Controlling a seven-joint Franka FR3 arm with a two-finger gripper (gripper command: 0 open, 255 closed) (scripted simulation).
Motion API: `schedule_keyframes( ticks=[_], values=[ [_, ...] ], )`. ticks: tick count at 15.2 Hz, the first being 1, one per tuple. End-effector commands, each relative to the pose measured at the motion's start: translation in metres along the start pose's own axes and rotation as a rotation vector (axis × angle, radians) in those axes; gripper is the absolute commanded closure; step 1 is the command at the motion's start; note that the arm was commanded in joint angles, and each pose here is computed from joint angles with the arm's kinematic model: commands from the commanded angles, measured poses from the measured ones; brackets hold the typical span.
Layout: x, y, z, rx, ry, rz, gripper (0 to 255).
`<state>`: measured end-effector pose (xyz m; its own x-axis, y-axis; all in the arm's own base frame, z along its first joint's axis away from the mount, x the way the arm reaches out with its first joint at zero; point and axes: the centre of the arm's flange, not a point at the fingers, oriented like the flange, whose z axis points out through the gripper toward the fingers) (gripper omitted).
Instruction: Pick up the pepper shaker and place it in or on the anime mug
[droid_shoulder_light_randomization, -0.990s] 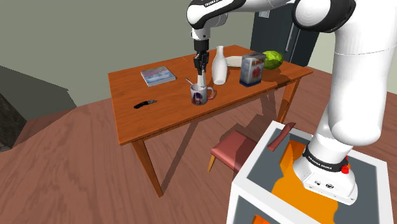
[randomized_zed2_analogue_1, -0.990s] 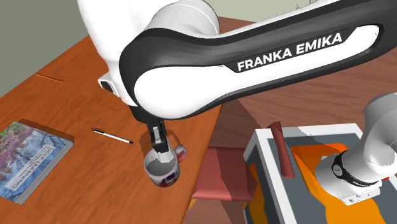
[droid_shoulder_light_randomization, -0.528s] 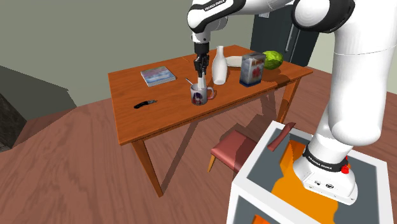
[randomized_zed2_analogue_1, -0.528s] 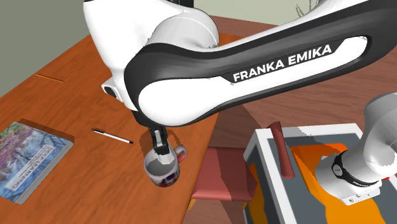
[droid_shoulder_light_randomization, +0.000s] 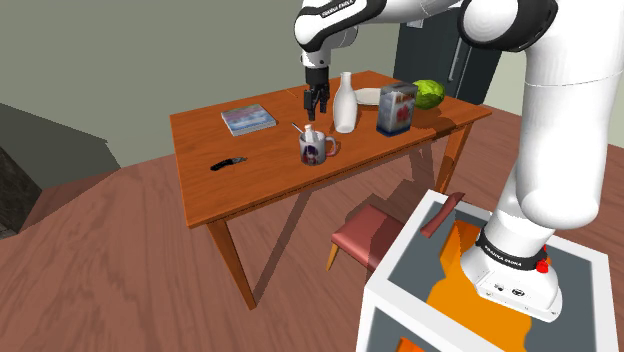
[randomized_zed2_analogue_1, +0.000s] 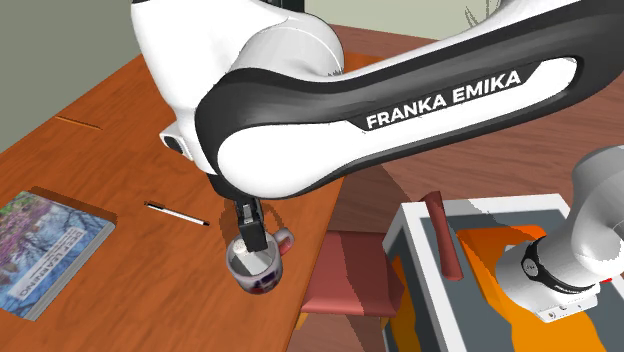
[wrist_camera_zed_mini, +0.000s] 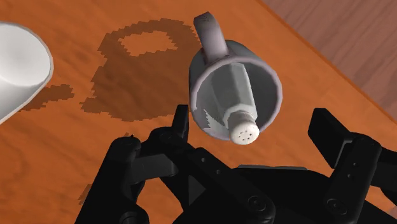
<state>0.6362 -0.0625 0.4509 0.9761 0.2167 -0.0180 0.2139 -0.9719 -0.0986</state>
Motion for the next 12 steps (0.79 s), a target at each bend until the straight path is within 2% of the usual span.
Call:
schedule_keyframes(
  ticks=[1, 5, 12],
  values=[
    [0.000, 0.000, 0.000, 0.000, 0.000, 0.000, 0],
    [0.000, 0.000, -0.050, 0.000, 0.000, 0.000, 0],
    [0.000, 0.000, -0.050, 0.000, 0.000, 0.000, 0]
  ],
)
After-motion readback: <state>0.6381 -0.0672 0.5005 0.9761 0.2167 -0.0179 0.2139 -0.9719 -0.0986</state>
